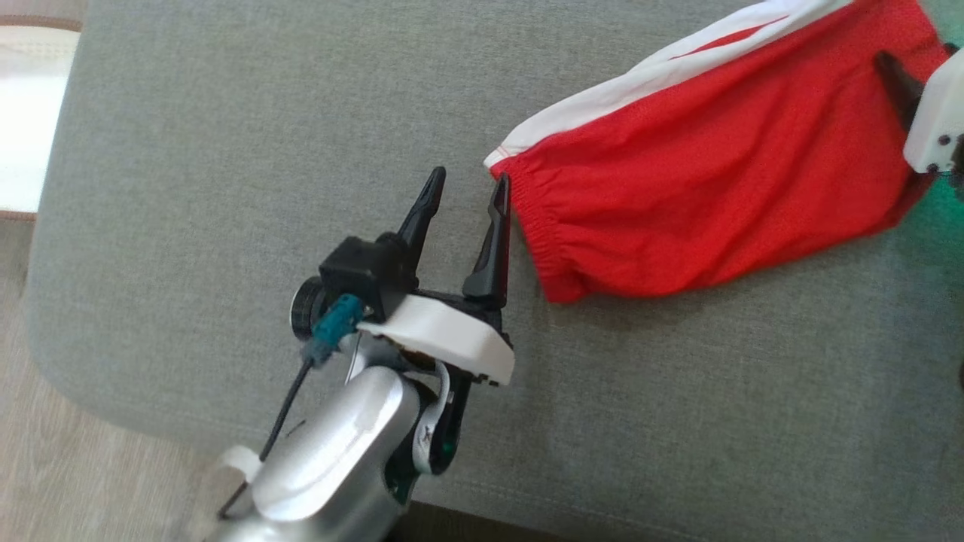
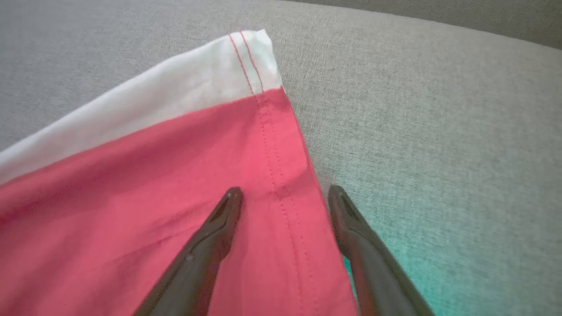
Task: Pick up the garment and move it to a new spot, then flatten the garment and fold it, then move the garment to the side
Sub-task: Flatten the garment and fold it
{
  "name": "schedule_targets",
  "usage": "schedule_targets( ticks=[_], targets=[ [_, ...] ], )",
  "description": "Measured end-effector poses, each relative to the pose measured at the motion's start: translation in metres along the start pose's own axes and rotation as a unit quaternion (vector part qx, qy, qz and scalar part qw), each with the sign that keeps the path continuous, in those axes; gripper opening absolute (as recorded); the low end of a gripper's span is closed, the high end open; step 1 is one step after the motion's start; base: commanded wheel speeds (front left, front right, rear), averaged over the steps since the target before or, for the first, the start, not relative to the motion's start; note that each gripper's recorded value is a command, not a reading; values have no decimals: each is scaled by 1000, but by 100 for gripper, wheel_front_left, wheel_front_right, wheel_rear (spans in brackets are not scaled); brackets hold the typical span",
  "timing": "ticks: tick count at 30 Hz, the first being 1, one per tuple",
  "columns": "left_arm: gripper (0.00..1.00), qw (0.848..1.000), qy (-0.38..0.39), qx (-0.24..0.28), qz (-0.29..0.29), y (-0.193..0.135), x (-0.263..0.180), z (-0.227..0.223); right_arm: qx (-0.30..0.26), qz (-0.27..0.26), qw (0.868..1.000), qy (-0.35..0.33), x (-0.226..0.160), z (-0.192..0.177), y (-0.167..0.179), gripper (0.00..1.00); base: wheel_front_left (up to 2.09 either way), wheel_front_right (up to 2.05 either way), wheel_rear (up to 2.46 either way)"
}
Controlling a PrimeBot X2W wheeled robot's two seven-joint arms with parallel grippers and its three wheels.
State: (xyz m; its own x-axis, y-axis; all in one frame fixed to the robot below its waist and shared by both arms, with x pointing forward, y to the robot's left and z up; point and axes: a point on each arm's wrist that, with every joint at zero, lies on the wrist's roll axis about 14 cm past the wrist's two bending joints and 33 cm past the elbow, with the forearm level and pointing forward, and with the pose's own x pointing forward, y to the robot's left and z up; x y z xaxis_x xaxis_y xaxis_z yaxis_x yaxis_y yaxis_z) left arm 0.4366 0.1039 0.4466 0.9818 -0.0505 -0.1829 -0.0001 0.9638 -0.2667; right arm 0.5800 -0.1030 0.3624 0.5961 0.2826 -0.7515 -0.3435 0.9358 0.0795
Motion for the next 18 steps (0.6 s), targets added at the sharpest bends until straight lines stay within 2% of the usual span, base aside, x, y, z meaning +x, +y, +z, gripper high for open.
schedule_targets(
  ticks=[4,5,6,12,18],
  targets=[
    [100,1000,-17,21,0,0,-6,6,-7,0,1000,27,1,-2,3,98,0,0,0],
    [100,1000,-18,23,0,1,-7,6,-4,1,1000,28,1,-1,4,27,0,0,0],
    [100,1000,-17,25,1,1,-8,5,3,7,1000,29,0,-1,6,0,0,0,0],
    [100,1000,-12,23,5,0,-18,-2,87,44,995,14,-15,-7,18,0,0,0,0],
    [100,1000,-15,25,-10,-6,-30,-4,170,-13,985,-17,-54,-18,-40,0,0,0,0]
  ],
)
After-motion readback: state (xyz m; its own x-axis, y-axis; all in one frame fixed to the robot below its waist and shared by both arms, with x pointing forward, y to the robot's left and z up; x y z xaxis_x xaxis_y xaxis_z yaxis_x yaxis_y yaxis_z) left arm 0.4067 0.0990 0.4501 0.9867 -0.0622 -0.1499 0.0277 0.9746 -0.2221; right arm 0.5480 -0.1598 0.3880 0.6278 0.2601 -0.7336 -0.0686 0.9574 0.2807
